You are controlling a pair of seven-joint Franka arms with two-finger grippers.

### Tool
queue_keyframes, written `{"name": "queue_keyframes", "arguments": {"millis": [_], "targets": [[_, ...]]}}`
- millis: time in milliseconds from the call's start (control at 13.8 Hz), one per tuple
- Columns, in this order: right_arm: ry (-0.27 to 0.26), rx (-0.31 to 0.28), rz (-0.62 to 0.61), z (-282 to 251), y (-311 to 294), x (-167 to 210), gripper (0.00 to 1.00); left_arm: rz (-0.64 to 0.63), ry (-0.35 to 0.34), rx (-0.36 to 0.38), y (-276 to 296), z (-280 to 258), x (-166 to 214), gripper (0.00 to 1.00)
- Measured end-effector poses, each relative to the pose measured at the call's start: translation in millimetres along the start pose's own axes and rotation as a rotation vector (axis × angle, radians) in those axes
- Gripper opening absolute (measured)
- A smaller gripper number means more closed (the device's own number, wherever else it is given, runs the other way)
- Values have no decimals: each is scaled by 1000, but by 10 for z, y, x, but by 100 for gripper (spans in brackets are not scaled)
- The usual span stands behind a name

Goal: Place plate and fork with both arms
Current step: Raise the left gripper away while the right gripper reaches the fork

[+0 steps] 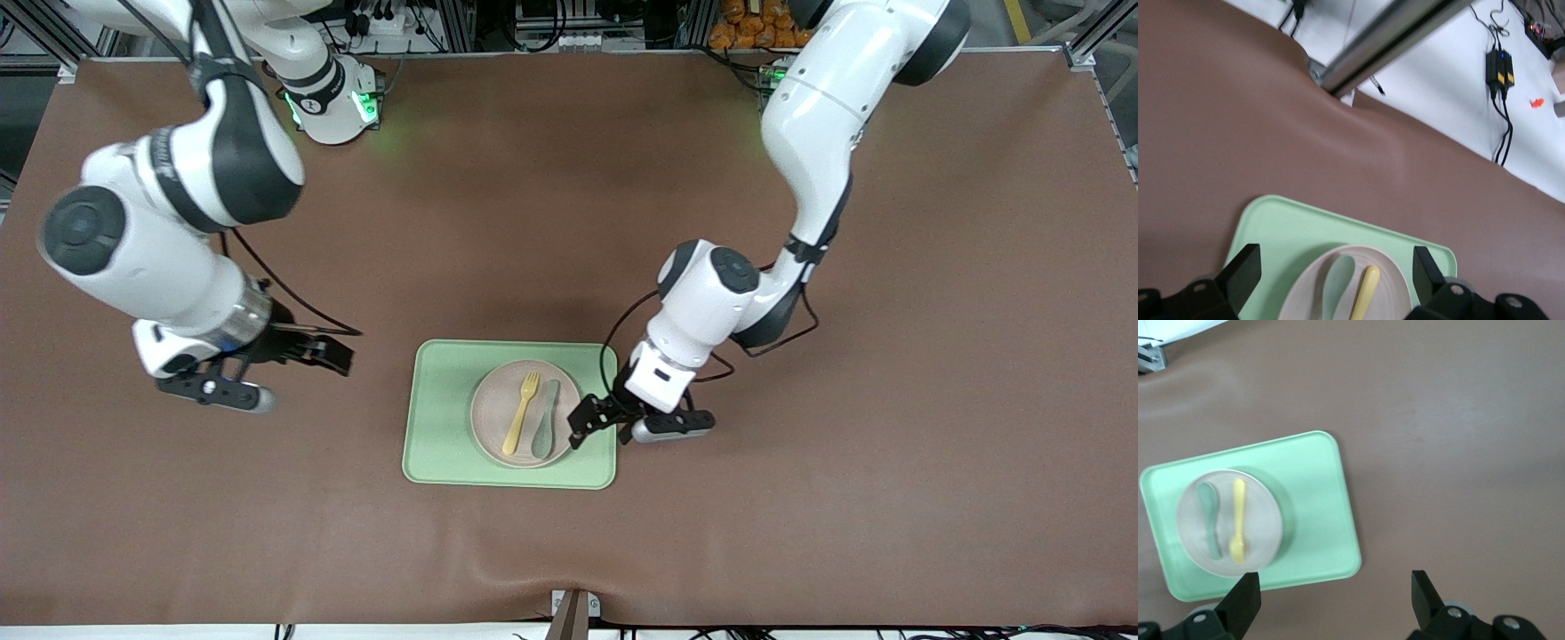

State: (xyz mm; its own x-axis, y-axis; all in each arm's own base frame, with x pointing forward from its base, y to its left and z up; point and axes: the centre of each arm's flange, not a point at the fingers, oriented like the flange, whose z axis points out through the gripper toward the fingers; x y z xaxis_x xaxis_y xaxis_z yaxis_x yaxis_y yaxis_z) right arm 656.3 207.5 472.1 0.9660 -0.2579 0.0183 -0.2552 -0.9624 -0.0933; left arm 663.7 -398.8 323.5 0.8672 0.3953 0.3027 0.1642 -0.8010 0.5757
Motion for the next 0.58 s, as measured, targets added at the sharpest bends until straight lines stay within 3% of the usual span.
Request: {"name": "queue_keyframes", "arguments": {"millis": [362, 579], "targets": [[32, 36, 94, 630, -762, 53, 100, -26, -79, 158, -367, -941, 892, 100], [42, 25, 91, 1180, -1138, -87, 94, -15, -134, 246, -779, -1410, 1305, 100]]}}
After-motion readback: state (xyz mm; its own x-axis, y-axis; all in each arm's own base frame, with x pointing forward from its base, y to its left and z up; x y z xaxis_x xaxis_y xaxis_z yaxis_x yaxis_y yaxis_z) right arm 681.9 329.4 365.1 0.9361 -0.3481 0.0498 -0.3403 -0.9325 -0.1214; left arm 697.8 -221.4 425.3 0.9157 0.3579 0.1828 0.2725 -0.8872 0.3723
